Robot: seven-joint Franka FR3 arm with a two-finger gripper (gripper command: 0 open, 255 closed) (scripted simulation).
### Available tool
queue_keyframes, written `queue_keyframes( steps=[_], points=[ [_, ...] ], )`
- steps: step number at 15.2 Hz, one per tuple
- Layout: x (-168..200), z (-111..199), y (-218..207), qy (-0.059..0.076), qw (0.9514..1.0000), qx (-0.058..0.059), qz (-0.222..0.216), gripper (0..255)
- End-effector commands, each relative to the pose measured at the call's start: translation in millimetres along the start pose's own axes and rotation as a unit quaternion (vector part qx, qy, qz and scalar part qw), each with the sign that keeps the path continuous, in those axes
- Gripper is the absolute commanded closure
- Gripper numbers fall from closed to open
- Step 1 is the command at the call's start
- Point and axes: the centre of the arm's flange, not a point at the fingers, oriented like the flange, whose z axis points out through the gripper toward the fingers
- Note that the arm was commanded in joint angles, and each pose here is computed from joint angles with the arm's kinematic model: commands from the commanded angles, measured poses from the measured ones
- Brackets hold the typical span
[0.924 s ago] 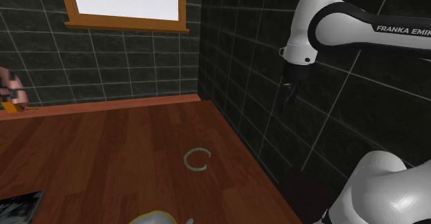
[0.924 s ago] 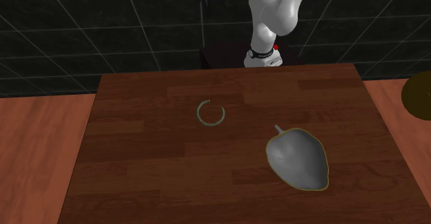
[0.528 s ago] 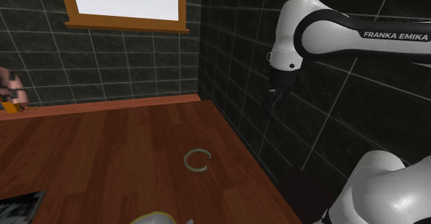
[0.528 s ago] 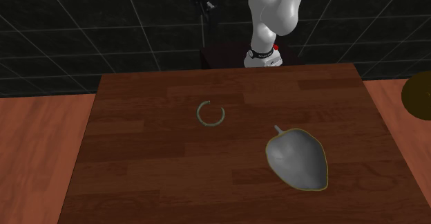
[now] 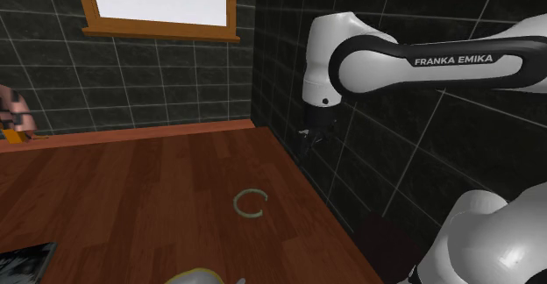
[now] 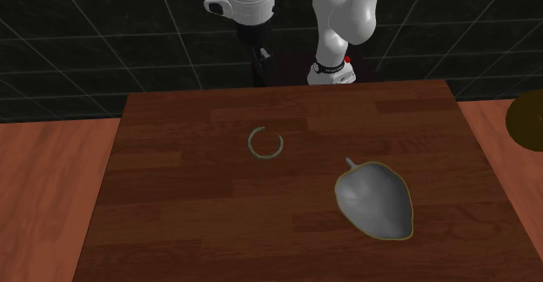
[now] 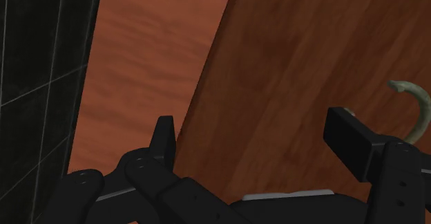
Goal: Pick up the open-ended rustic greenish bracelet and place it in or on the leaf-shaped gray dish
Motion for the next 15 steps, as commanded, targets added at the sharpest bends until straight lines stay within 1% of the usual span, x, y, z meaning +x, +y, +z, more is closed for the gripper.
queue_keyframes(
  steps=[1,9,10,15],
  points=[
    [8,9,-24,0.0,1.0,-0.002,0.006,0],
    [53,41,-116,0.0,0.9995,-0.011,0.028,0],
    [57,43,-123,0.0,0.9995,-0.011,0.03,0],
    [57,70,-123,0.0,0.9995,-0.011,0.03,0]
  ],
)
